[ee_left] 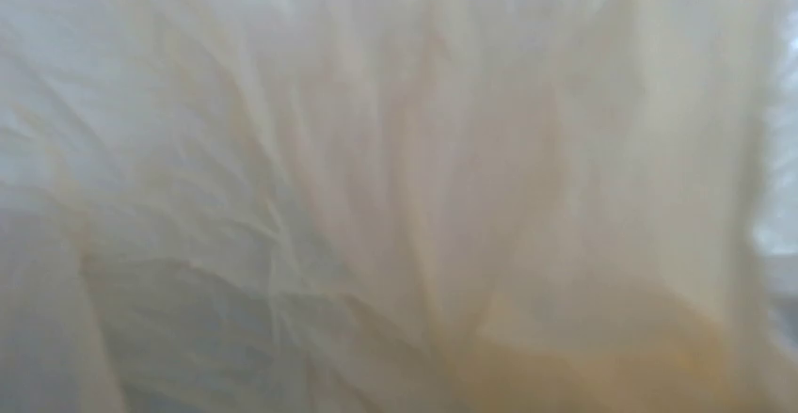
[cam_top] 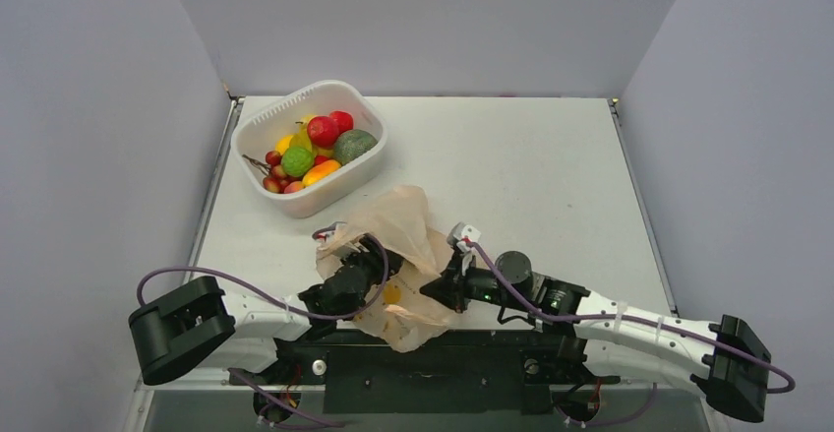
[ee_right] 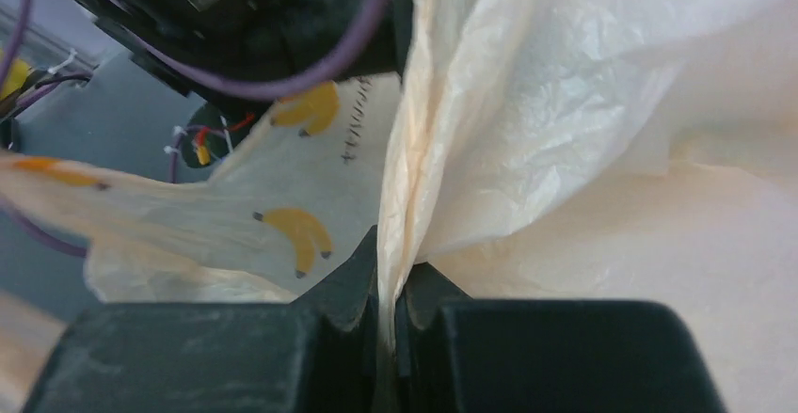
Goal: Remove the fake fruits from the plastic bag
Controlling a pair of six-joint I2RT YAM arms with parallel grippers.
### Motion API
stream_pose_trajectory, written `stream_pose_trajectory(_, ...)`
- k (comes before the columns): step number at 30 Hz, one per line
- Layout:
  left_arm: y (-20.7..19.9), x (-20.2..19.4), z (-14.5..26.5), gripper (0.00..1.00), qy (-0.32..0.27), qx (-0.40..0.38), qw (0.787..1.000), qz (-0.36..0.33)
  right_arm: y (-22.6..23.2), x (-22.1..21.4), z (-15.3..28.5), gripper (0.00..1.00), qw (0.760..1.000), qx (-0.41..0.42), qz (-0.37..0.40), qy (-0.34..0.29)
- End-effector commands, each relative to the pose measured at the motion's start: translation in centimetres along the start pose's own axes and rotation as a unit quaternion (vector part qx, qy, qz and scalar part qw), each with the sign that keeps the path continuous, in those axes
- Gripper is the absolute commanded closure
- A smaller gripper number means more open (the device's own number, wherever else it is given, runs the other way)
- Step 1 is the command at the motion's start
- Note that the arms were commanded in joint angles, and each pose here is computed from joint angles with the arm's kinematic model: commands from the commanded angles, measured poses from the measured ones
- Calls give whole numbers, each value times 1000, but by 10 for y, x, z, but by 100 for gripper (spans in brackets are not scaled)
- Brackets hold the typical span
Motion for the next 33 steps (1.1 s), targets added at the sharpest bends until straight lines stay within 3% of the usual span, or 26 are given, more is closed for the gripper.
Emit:
stream_pose_trajectory(1,8,-13,-3,50,16,14,999,45,-14,-24,12,100,996,-4,-74,-45)
stream_pose_trajectory(4,6,-22,-14,43,23,32,998,53,-27,-19,19,100,996,-24,-68,-44)
stream_pose_trajectory(12,21,-54,-35,40,47,115,985,121,-36,-20,20,100,999,-35,-38,-6)
stream_pose_trajectory(16,30,-62,-36,40,56,144,983,99,-37,-20,21,100,999,-38,-35,-3)
stream_pose_trajectory(33,-3,-114,-45,40,143,70,987,28,-40,-32,17,100,999,-38,-31,15)
Point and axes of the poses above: each gripper's point midway between its finger pads, its own z axis back along the fingers, its own y axis along the line the jaws close on, x = y × z, the point moved 3 cm from there along z, back along the fingers, and after that the axes turned 6 degrees about z, right-handed, at the moved point
